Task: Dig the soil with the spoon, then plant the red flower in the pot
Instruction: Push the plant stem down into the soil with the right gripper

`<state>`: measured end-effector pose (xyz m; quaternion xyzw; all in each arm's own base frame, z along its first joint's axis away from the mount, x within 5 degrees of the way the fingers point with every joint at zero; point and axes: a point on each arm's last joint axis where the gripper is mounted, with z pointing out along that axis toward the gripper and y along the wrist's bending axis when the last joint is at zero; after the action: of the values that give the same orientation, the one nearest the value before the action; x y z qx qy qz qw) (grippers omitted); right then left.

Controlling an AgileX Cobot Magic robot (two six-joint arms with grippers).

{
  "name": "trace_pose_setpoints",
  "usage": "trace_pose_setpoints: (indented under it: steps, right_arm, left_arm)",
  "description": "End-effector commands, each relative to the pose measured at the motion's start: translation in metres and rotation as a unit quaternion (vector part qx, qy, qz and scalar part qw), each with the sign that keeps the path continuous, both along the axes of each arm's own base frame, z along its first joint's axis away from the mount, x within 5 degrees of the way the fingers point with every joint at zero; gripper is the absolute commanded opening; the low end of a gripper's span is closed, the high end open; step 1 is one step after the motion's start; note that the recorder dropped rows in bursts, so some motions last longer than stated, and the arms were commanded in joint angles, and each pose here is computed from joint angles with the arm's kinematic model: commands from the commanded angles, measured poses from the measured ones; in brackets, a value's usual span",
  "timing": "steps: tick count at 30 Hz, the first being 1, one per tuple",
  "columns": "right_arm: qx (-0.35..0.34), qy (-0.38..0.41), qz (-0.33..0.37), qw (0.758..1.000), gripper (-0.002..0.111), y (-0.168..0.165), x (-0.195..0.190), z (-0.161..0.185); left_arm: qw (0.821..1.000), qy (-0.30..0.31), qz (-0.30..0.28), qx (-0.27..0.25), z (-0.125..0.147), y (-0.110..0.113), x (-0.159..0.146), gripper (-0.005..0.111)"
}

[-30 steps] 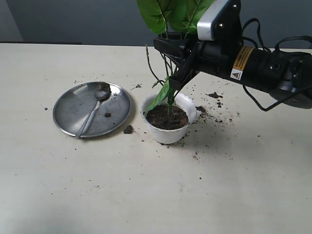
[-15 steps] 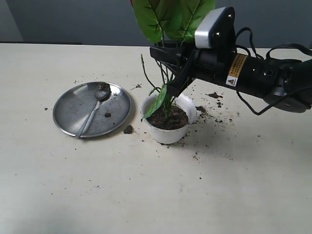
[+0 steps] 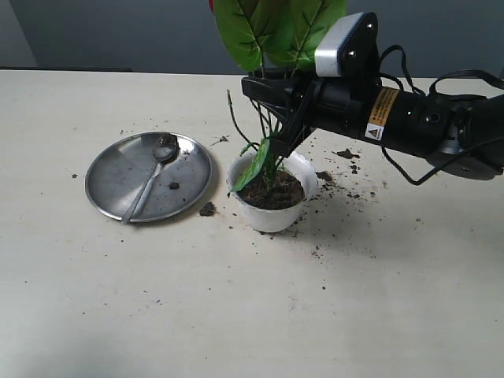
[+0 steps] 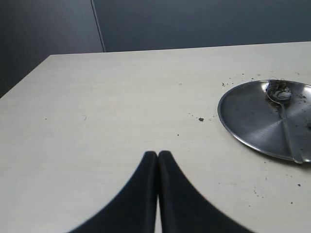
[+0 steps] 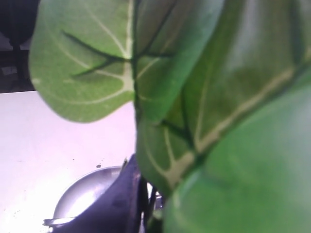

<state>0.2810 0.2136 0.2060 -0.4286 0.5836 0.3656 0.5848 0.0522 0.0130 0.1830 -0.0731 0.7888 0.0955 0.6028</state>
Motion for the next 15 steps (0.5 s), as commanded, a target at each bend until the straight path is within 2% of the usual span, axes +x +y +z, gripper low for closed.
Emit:
trace_pose_setpoints:
  steps: [1,15]
  right_arm:
    - [-0.035,0.028,-0.003,0.999,-0.001,-0.002,-0.001,-0.012]
    - [-0.061,0.076,-0.024,0.995,-0.001,-0.01,-0.009,-0.037]
  left_arm:
    - [1.0,-0.004,0.0,0.001,0.0,0.0,0.0,0.0]
    - [1.0,-0.004,0.0,0.001,0.0,0.0,0.0,0.0]
